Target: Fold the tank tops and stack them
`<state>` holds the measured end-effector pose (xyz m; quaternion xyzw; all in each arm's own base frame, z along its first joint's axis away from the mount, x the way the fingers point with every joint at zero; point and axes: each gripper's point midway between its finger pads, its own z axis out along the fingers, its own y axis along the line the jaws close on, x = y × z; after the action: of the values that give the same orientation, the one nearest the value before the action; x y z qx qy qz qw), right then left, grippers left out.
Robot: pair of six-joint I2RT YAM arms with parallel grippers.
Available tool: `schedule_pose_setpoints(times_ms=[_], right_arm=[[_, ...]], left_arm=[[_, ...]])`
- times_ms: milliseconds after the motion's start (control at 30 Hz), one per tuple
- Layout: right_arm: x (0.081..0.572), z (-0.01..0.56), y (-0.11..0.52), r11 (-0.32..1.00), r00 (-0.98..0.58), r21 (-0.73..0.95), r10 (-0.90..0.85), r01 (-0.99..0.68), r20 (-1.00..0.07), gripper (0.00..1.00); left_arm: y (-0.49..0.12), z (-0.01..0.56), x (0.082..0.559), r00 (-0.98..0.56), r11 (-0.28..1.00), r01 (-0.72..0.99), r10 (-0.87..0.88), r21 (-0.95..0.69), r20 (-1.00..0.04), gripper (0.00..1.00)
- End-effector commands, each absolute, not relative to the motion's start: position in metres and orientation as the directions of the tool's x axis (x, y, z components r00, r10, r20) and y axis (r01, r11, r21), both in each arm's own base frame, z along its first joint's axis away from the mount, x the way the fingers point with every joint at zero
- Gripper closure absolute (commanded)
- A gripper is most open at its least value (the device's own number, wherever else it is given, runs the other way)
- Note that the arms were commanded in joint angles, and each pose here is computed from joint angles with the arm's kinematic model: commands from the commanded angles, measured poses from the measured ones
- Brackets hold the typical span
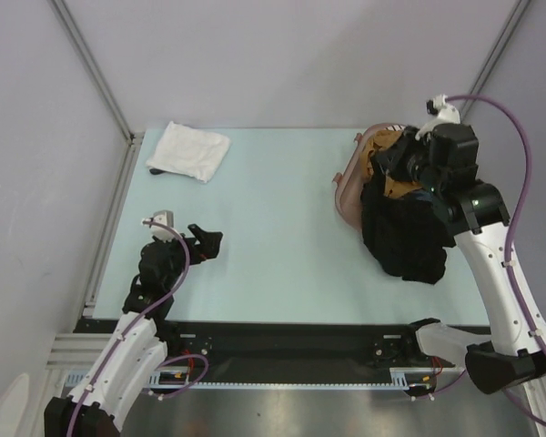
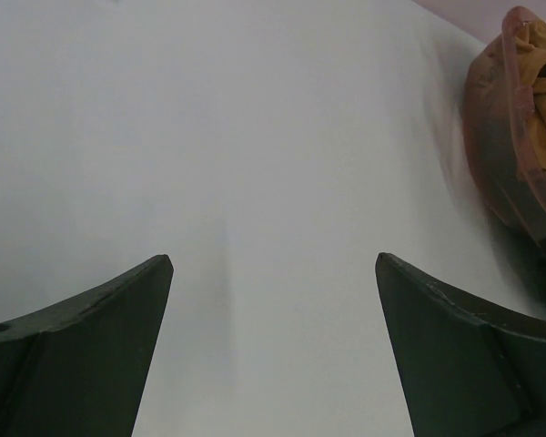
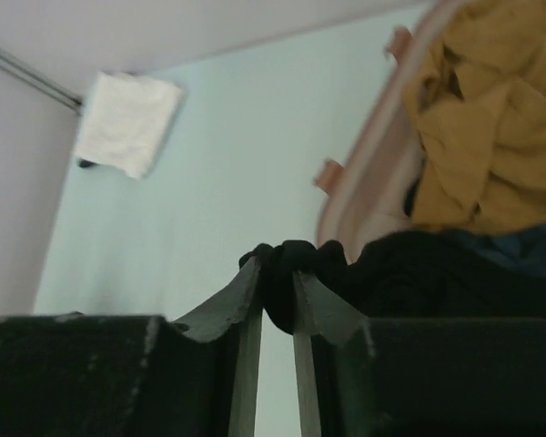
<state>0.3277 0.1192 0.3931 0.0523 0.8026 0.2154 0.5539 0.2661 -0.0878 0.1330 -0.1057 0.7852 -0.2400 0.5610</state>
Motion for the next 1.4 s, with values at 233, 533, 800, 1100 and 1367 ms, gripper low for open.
schedule_pose_setpoints(times_ms=[233,533,800,1100,1367], right_arm=[[0.303,0.287,0.047,0.897,-0.467,0.377,0.441,0.23,-0.766,0.0],[0.263,0.223,-0.022,0.767,-0.432,0.193,0.528,0.612,-0.732,0.0],[0.318,0.189,-0.04,0.744,-0.444,0.141,0.528,0.654,-0.724,0.0],[0.353,0.204,-0.042,0.75,-0.43,0.137,0.506,0.647,-0.748,1.0],[0.396,0.463,0.029,0.845,-0.071,0.529,0.534,0.075,-0.843,1.0]], left_arm=[[-0.11,0.156,0.271,-0.335,0.847,0.219,-0.402,-0.485,-0.852,0.0],[-0.116,0.159,0.268,-0.339,0.836,0.24,-0.405,-0.494,-0.849,0.0],[-0.116,0.16,0.267,-0.337,0.835,0.24,-0.407,-0.496,-0.849,0.0],[-0.114,0.16,0.267,-0.333,0.841,0.232,-0.403,-0.489,-0.852,0.0],[-0.114,0.157,0.269,-0.337,0.845,0.224,-0.399,-0.485,-0.852,0.0]])
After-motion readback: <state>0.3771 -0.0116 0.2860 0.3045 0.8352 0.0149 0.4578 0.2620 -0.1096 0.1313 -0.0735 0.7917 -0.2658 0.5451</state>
